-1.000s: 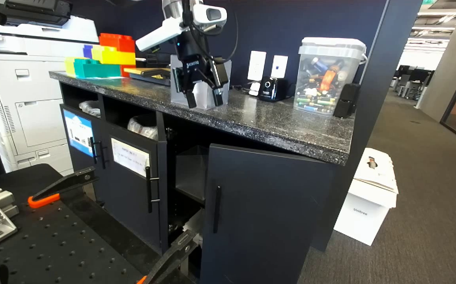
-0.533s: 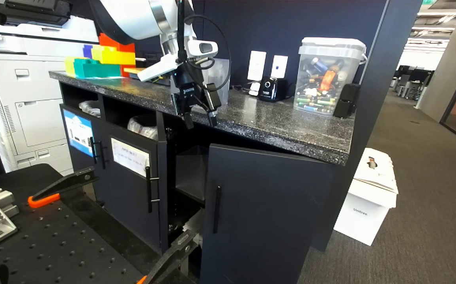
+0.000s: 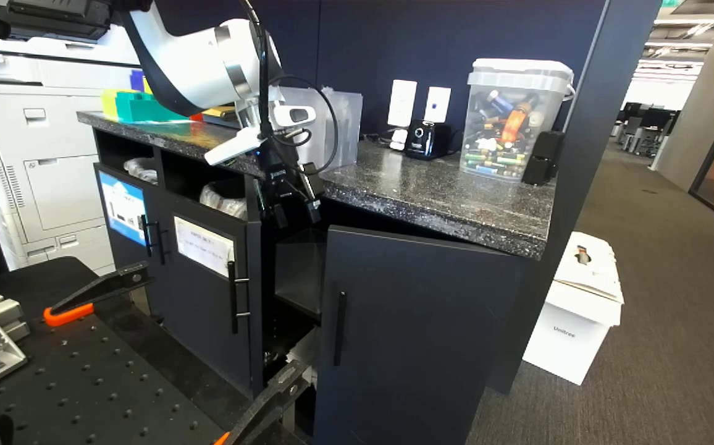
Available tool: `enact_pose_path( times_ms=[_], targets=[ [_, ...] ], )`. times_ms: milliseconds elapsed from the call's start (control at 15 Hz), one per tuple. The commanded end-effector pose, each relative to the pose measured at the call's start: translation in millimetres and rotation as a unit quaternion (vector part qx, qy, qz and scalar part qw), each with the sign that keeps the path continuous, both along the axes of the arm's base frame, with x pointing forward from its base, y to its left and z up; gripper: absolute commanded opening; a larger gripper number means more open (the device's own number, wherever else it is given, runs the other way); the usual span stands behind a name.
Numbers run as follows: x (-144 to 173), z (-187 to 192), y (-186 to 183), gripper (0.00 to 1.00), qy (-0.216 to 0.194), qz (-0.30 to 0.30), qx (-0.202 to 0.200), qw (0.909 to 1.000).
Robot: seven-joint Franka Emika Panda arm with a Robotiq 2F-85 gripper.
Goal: Open the left drawer door on the bottom
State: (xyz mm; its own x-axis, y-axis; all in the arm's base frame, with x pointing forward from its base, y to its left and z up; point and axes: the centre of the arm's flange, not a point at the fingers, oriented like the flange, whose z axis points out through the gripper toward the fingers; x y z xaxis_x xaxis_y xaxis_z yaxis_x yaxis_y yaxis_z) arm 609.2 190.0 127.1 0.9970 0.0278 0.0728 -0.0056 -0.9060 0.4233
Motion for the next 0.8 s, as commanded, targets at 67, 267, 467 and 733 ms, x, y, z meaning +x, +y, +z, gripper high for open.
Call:
enact_pose_path(
  times_ms=[67,267,467,733],
  targets=[
    [1.9,-5.5,5.3,1.00,0.050,0.011,-0.034,0.9981],
    [-18.2,-2.0,8.3,1.00,0.098,0.040,-0.046,0.9933],
    [-24.0,-10.8,34.1,1.00,0.108,0.062,-0.044,0.9912],
    [-16.3,-26.8,85.2,1.00,0.081,0.054,-0.029,0.9948]
  ],
)
